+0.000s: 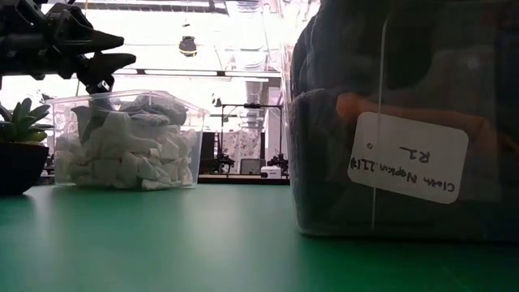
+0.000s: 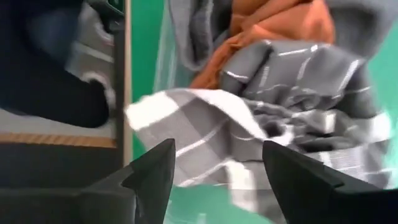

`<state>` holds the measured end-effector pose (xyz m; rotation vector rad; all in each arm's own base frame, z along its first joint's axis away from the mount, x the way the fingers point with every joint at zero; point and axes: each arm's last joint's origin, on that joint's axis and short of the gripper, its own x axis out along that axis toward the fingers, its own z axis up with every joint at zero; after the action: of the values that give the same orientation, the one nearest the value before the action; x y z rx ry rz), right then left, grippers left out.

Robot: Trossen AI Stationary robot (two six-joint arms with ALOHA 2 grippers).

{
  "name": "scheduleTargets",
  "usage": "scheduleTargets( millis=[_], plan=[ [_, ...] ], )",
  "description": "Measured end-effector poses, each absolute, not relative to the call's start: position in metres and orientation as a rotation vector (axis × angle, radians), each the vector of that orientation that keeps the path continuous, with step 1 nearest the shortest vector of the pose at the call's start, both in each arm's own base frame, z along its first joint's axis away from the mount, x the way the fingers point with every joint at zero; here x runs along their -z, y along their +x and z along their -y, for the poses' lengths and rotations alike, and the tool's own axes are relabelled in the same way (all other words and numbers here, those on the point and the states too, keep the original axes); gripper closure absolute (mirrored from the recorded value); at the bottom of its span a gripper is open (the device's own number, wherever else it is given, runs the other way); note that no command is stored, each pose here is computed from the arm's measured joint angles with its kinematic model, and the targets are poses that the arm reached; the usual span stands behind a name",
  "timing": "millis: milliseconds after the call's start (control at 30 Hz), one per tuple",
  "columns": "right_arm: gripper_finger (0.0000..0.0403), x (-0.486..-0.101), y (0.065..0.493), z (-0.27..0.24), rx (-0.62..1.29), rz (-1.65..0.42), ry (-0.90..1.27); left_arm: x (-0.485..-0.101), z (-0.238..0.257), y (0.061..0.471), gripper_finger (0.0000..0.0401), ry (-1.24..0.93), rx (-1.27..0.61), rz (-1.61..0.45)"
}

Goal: Sort towels by color in basket
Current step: Adjust the gray checkered towel

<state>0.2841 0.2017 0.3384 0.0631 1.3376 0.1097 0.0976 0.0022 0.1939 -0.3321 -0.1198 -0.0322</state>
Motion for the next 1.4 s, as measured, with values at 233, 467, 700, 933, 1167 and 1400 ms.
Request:
scheduleTargets(
  millis=[233,467,700,933,1167,1400],
  plan=[
    [0.0139,-0.337,0.288,-0.214,-0.199,-1.188,-0.223,-0.194,-0.002,0.098,0.0272,-0.333,0.028,0.121],
    [0.0163,-0.338,0.285,-0.22,-0.267,-1.149,-0.332,-0.194,-0.002,0.098,0.0272,-0.322,0.025,0.121],
    [0.0217,-0.333,0.289,-0.222,-0.287,-1.153,-0.374,-0.194,-0.002,0.098,0.0272,-0.32,0.024,0.118],
    [0.0257,-0.307,0.296,-0.224,-0.284,-1.258,-0.458,-0.193,-0.002,0.098,0.0272,-0.321,0.023,0.108],
    [0.0284,-0.298,0.297,-0.225,-0.294,-1.304,-0.535,-0.193,-0.002,0.098,0.0272,-0.32,0.023,0.107],
    [0.0383,-0.314,0.293,-0.205,-0.119,-1.321,-0.338,-0.193,-0.002,0.098,0.0272,-0.321,0.023,0.107]
  ],
)
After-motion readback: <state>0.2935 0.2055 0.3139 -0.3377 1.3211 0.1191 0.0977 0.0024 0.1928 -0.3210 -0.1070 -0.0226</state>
